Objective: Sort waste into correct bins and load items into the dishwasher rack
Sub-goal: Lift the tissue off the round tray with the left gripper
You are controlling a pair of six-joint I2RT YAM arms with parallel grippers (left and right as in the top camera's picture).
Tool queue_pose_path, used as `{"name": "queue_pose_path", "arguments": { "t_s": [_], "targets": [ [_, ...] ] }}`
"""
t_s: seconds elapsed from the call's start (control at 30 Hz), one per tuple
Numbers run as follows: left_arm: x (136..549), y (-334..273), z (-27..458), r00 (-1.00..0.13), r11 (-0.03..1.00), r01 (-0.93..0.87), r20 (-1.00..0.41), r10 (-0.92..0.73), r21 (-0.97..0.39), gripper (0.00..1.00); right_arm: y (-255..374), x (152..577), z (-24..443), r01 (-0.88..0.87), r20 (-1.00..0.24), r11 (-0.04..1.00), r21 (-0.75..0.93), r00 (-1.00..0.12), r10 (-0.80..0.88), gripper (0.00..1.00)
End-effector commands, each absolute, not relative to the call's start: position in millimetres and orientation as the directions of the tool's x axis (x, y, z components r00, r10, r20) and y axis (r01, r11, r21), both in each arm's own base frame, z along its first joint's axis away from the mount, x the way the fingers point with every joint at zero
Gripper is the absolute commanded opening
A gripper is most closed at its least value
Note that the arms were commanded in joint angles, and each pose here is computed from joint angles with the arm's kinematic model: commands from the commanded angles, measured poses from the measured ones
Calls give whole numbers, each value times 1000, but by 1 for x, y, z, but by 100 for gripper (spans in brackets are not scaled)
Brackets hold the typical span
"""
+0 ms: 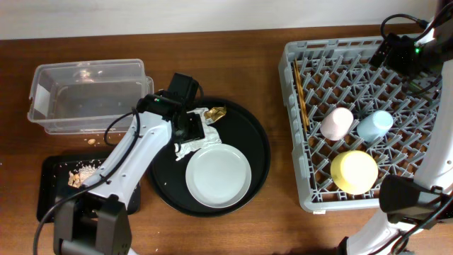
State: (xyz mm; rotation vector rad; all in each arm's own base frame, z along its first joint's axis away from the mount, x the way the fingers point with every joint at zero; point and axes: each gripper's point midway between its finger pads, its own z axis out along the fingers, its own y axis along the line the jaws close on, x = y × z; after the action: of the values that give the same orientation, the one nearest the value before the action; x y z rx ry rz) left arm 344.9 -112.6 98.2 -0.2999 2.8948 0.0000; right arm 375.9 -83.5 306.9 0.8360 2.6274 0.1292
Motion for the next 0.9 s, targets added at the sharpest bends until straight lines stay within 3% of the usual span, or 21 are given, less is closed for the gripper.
{"name": "queue_pose_path", "arguments": {
  "t_s": [0.0,0.17,0.3,0.4,0.87],
  "targets": [
    [346,-101,94,-917,943,-333,-229,-327,-15,95,-85,374,309,535,-335,823,188,-753,566,98],
    [339,-82,81,-895,904,-419,-128,-427,-82,91,-85,374,309,535,-335,824,188,-753,566,99],
    [329,-82,72,-893,893,-437,-62,-445,-111,66,-85,374,309,535,-334,823,189,-753,566,99],
    [314,-86,61,-897,890,-439,-2,-442,-120,65,-85,374,309,535,-335,824,189,-753,566,99],
    [317,-103,45,-902,879,-424,14,-432,-220,59,-85,374,309,535,-335,823,188,-753,566,99]
  ]
}}
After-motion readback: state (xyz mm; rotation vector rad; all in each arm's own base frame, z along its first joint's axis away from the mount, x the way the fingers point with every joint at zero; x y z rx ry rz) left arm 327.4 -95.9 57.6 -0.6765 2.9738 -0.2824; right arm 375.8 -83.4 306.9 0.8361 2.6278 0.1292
